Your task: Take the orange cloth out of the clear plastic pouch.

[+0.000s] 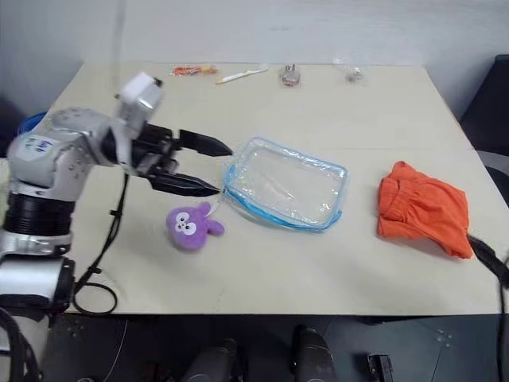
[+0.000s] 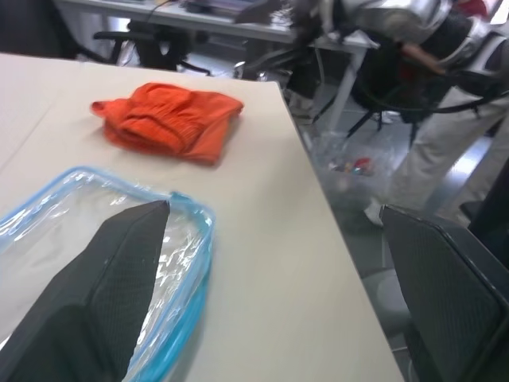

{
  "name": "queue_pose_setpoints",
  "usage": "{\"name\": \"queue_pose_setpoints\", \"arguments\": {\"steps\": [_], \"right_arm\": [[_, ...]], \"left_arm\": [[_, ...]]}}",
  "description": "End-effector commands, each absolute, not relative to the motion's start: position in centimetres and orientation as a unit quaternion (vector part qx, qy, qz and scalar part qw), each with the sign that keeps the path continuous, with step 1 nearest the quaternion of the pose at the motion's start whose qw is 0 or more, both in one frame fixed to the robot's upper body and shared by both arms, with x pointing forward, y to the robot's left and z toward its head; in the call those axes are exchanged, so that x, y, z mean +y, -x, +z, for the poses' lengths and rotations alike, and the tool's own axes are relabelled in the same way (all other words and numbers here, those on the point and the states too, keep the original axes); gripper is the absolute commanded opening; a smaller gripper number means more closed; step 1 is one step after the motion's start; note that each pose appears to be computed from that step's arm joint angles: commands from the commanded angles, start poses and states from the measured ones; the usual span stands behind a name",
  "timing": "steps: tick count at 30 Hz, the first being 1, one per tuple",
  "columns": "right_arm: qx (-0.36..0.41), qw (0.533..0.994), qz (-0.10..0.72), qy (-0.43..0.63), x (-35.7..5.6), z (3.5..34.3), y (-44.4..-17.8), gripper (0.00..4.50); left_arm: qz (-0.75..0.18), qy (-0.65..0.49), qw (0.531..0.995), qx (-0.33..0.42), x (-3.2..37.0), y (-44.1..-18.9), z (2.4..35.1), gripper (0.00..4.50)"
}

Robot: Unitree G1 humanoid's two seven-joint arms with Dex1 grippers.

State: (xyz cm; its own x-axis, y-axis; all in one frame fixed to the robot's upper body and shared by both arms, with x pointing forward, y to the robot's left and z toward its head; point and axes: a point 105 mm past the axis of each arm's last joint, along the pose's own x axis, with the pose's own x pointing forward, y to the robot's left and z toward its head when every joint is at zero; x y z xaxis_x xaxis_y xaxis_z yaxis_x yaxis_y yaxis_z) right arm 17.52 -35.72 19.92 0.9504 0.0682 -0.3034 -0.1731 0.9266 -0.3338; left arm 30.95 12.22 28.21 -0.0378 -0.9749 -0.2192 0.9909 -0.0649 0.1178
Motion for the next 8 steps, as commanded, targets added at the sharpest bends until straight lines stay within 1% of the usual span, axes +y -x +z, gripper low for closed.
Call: {"name": "queue_pose_setpoints", "arguments": {"steps": [1, 5, 8], "right_arm": [[0.171, 0.976, 0.068, 0.115, -36.1, 20.1, -14.6, 4.44], [0.23, 0.964, 0.094, 0.097, -35.8, 18.5, -11.9, 4.44], [0.235, 0.963, 0.092, 0.093, -35.8, 18.1, -11.6, 4.44]], "left_arm": [[-0.714, -0.148, 0.684, 0.004, 14.4, -30.7, 29.7, 4.5], [-0.69, -0.147, 0.708, -0.007, 15.5, -31.7, 30.4, 4.5], [-0.682, -0.151, 0.715, -0.012, 15.5, -32.1, 30.4, 4.5]]}}
